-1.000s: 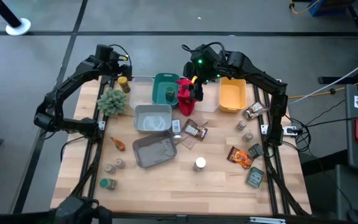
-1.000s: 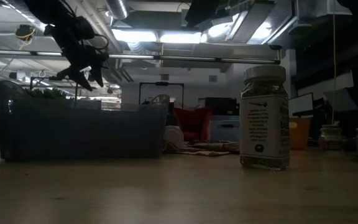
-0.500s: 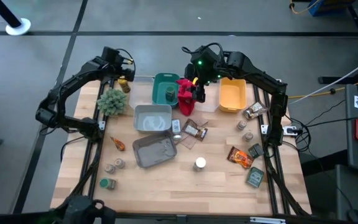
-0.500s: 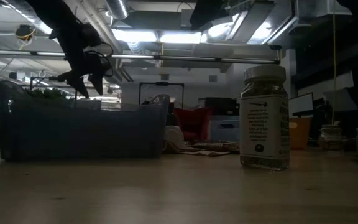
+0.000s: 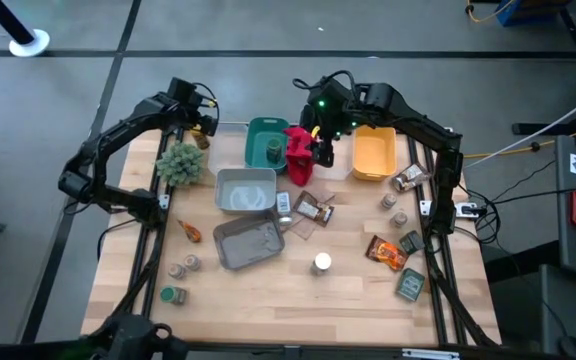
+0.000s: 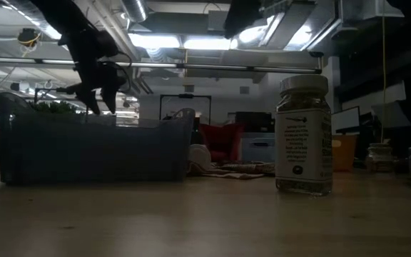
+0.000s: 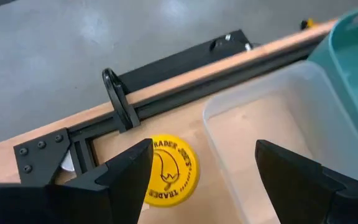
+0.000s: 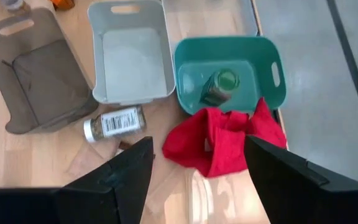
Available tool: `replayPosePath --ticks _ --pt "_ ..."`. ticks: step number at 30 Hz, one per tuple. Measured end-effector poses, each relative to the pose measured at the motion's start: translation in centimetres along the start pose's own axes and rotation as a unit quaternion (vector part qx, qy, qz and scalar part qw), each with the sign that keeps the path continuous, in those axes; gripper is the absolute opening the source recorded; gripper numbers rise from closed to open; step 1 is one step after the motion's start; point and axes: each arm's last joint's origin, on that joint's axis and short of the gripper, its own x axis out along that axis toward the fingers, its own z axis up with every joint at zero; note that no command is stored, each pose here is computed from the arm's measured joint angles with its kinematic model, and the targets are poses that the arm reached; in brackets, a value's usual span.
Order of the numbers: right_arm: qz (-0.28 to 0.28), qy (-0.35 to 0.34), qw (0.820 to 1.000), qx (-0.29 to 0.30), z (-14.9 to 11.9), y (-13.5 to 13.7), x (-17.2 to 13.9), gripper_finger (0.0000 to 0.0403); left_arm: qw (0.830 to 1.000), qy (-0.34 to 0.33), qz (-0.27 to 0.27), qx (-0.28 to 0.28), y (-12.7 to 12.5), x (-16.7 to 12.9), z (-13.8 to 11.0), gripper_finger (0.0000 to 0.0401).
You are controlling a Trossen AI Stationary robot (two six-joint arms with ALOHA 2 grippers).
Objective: Sort spices by type
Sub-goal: Put the yellow seasoning bottle into the left transparent bin
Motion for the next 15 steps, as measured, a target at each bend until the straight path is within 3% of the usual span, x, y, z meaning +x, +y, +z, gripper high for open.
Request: replayPosePath --ticks 15 --pt "0.002 -0.01 1.0 -0.001 -0.2 0.1 -1.2 0.025 0.997 0.028 0.067 0.034 -1.0 1.5 -0.2 0.0273"
